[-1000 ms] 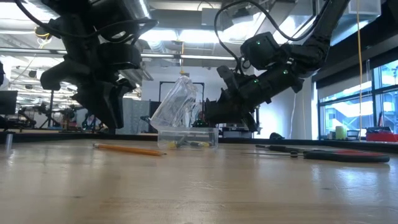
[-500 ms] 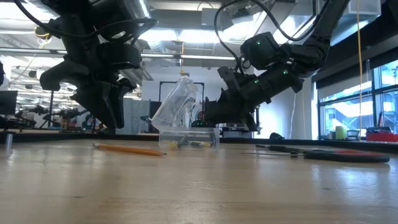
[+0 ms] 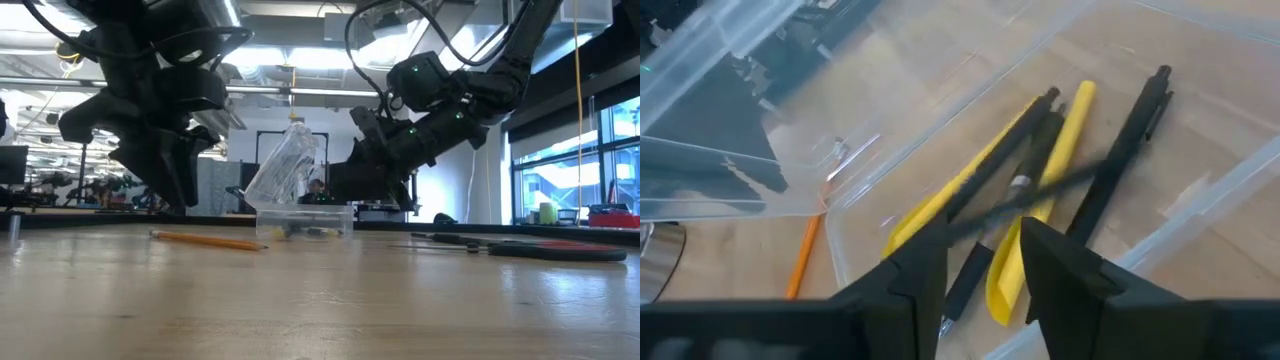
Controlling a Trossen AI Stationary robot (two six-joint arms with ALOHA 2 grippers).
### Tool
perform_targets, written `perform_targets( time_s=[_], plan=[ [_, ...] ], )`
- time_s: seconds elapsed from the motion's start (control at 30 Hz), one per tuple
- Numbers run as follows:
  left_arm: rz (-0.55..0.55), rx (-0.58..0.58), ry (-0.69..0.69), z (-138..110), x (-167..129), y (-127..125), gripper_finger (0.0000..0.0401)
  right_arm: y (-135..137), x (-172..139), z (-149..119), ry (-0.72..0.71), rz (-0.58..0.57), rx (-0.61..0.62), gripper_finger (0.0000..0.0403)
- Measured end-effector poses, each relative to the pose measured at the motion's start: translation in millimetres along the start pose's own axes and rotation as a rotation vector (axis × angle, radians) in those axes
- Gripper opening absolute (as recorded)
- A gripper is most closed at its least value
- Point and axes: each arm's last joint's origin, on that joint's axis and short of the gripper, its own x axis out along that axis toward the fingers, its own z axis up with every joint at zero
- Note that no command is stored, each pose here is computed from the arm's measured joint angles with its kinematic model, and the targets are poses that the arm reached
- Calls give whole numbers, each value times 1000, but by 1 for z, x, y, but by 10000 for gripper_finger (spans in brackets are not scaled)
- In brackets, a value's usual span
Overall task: Pick & place school supplies into a supply box
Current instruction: Put the left orange pencil into the transparent supply box
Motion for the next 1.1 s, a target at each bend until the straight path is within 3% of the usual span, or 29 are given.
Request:
perform_targets(
  time_s=[0.4,0.67,0.93,1.1],
  plan=[
    [-17,65,-8,-1,1,0,116,19,-26,23,-48,60,-116,133],
    [-38,24,-95,-24,17,8,116,34,-47,32,-55,75,-165,133],
    [-113,14,-242,-36,15,22,116,43,-55,35,-75,103,-194,133],
    [-91,-29,-278,-55,13,29,116,42,-55,33,-59,94,-193,133]
  ],
)
